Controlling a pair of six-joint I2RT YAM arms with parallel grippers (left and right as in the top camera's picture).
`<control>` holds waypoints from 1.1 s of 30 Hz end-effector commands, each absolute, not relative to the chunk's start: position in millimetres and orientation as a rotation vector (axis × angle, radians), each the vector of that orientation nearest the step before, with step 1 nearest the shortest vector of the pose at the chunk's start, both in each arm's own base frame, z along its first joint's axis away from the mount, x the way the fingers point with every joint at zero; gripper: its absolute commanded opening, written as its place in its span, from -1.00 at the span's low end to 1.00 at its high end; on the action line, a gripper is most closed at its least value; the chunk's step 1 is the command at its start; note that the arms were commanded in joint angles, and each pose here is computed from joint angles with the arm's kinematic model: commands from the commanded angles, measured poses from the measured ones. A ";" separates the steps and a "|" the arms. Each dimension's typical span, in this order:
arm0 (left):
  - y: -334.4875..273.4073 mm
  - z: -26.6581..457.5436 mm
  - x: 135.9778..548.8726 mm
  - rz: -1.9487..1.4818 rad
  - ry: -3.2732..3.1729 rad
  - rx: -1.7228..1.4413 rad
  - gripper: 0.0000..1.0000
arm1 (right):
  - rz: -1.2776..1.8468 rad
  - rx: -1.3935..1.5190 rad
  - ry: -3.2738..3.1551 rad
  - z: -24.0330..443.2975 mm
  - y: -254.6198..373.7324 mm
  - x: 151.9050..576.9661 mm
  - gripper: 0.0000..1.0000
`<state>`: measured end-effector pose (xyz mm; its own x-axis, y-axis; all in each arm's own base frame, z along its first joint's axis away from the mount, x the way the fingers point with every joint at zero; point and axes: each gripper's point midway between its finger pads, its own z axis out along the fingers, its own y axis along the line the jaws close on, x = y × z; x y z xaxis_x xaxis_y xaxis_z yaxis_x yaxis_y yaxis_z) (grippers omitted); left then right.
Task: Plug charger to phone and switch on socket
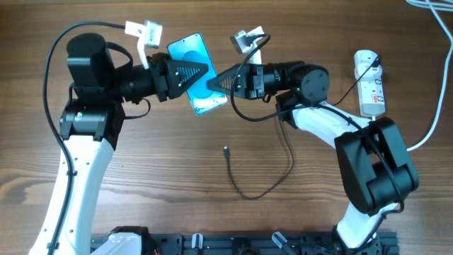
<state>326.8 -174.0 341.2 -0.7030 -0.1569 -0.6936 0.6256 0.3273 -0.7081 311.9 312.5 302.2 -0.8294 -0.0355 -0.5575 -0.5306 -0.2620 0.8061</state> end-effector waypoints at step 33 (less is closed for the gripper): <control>-93.0 90.5 341.8 -0.679 2.858 -0.512 -0.92 | 1.577 -0.332 2.489 93.0 309.6 342.5 0.99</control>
